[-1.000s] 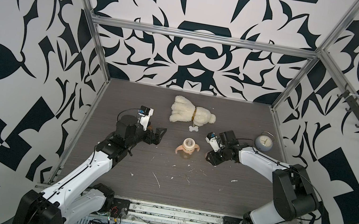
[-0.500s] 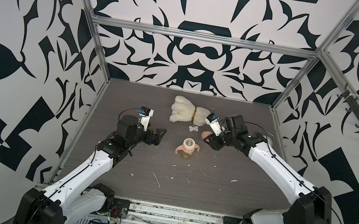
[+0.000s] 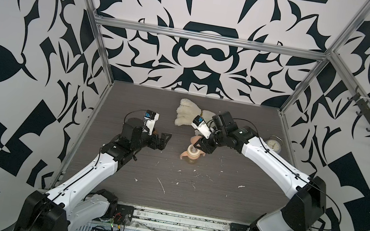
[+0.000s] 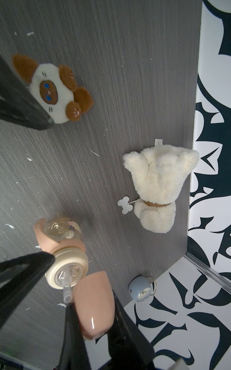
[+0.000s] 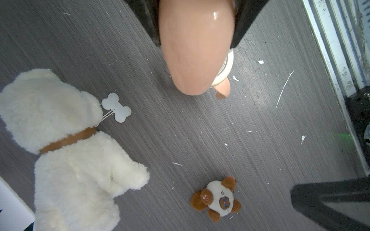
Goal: Assemble the baby bottles
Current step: Close the lid on the baby bottle.
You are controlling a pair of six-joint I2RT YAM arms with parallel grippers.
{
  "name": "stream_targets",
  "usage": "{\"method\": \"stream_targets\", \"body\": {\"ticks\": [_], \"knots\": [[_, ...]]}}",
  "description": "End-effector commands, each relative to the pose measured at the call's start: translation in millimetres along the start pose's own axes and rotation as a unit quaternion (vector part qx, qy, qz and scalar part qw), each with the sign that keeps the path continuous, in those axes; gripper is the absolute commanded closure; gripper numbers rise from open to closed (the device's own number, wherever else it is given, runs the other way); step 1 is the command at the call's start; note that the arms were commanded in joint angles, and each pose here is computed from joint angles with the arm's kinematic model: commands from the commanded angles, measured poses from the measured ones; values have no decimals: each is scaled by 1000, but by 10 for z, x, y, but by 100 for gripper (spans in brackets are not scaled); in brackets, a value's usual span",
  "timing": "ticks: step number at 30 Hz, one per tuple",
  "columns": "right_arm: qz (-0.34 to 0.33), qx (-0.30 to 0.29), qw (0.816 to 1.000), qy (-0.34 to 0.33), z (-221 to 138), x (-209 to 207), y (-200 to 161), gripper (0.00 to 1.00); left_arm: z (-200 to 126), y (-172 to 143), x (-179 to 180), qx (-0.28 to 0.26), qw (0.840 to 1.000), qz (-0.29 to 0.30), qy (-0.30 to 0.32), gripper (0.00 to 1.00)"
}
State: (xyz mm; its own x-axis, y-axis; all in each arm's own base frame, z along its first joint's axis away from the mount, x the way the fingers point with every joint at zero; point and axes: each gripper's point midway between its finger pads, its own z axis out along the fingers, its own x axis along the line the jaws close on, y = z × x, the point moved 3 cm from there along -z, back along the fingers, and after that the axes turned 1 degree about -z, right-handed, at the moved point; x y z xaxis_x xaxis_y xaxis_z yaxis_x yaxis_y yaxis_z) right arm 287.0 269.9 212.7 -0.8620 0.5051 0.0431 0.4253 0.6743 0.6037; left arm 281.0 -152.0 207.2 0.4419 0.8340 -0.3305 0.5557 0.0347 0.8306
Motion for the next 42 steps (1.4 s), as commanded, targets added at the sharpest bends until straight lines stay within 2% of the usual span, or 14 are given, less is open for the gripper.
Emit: {"method": "stream_targets", "body": {"ticks": [1,20,34,42], "knots": [[-15,-8,1000,-6,-133,34,97,55,-25,119,-74,-10,1000,10,-13,1],[-17,-50,997,-59,-319,-157,317,56,-18,99,-58,-8,1000,9,-10,1],[-19,-21,1000,13,-215,30,261,57,-20,90,-70,-5,1000,8,-14,1],[-21,17,999,23,-59,37,130,57,-24,101,-74,-6,1000,11,-15,1]]}}
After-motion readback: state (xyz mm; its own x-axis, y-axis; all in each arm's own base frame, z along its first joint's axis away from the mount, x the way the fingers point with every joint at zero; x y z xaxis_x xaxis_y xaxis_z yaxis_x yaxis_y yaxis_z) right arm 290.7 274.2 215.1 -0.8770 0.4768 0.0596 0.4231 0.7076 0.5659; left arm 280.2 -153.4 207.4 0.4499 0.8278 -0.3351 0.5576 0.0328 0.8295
